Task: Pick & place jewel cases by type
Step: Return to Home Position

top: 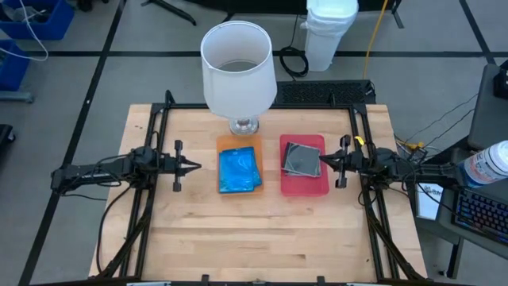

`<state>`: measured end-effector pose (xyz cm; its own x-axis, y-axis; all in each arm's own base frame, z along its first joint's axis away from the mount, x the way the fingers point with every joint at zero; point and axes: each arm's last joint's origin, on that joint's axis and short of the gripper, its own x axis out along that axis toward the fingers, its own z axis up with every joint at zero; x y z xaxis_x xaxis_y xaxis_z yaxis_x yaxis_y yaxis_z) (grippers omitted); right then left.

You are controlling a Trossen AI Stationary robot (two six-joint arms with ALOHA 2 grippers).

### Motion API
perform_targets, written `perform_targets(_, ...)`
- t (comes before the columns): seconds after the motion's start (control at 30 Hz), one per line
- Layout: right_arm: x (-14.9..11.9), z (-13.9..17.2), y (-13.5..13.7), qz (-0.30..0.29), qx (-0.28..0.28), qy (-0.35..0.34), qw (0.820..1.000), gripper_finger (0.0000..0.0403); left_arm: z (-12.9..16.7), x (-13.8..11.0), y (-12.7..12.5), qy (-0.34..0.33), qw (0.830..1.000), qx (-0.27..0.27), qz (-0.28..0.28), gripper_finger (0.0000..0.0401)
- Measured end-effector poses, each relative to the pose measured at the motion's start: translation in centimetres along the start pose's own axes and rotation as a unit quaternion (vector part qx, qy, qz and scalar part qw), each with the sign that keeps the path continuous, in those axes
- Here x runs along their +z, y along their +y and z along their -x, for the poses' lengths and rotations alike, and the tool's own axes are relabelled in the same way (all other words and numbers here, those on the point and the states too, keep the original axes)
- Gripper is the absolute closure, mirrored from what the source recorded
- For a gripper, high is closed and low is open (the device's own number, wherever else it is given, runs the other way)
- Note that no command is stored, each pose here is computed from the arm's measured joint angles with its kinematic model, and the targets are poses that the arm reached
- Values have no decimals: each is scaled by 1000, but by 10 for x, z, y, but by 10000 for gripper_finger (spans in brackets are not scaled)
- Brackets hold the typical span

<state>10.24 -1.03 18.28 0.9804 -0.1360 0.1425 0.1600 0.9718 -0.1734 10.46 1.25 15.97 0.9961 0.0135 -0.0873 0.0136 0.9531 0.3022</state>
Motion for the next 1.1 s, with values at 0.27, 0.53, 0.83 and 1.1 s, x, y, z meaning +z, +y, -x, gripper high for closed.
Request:
perform_targets(0.27,0,0,0,-33,0,1,999,403,0,1,0,-6,999,2,35,376)
perform_targets(0.53,0,0,0,-33,0,0,999,403,0,1,0,-6,999,2,35,375)
perform_targets(0.83,0,0,0,-33,0,0,999,403,0,1,0,-7,999,2,32,375)
perform_targets(1.1,0,0,0,-33,0,0,999,403,0,1,0,-7,999,2,32,375)
